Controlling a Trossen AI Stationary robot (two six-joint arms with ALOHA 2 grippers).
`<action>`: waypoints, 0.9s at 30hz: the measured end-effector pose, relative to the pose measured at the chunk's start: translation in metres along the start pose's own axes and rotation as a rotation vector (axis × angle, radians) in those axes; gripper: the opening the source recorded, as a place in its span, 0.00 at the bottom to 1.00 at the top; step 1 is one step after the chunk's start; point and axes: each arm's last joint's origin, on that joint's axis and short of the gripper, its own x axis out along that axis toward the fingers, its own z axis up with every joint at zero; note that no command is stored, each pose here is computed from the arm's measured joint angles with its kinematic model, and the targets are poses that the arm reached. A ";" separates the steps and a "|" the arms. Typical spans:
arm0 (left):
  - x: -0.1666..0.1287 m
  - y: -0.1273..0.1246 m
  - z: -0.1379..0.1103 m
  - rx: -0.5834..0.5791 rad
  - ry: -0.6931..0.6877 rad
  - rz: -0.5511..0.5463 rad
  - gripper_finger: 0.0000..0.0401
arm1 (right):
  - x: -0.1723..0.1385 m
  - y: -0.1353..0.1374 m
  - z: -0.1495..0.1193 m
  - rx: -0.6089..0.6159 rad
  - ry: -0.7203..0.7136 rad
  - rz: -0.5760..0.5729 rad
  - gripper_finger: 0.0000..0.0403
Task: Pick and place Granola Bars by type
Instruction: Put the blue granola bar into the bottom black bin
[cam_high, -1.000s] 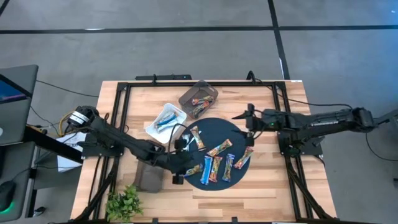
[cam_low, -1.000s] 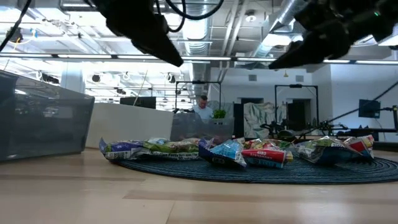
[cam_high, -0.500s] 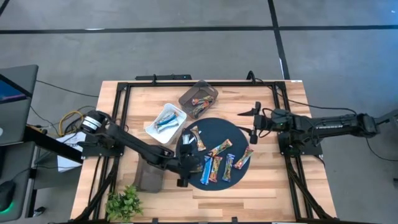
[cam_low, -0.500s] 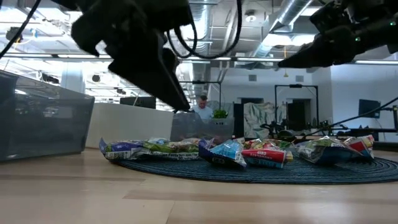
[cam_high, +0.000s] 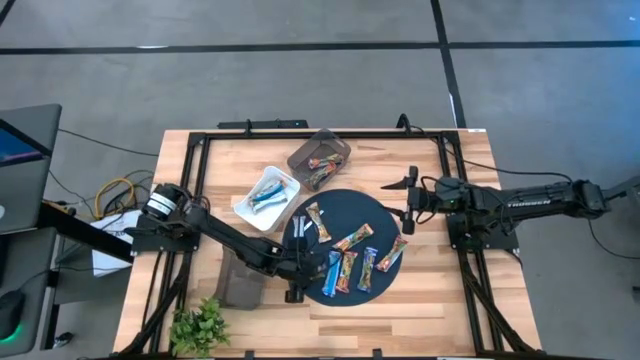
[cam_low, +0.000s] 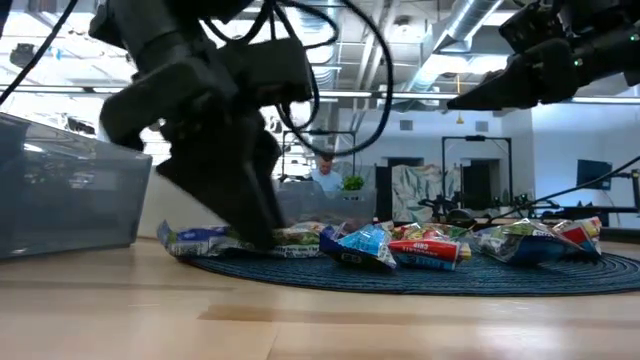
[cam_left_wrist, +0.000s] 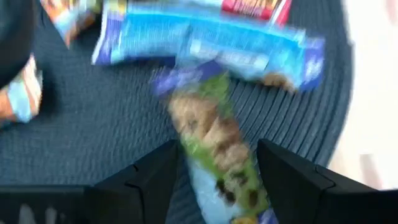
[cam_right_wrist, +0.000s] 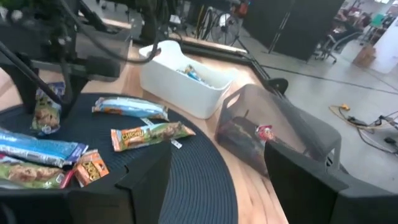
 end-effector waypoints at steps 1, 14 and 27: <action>0.001 0.000 0.000 -0.001 0.003 0.001 0.54 | 0.000 0.000 0.000 0.000 -0.001 0.000 0.63; 0.005 0.012 0.000 -0.029 0.027 0.013 0.39 | 0.002 0.001 -0.003 0.014 0.027 0.007 0.63; -0.007 0.008 0.025 0.013 0.007 0.052 0.19 | 0.002 0.001 -0.003 0.021 0.034 0.009 0.63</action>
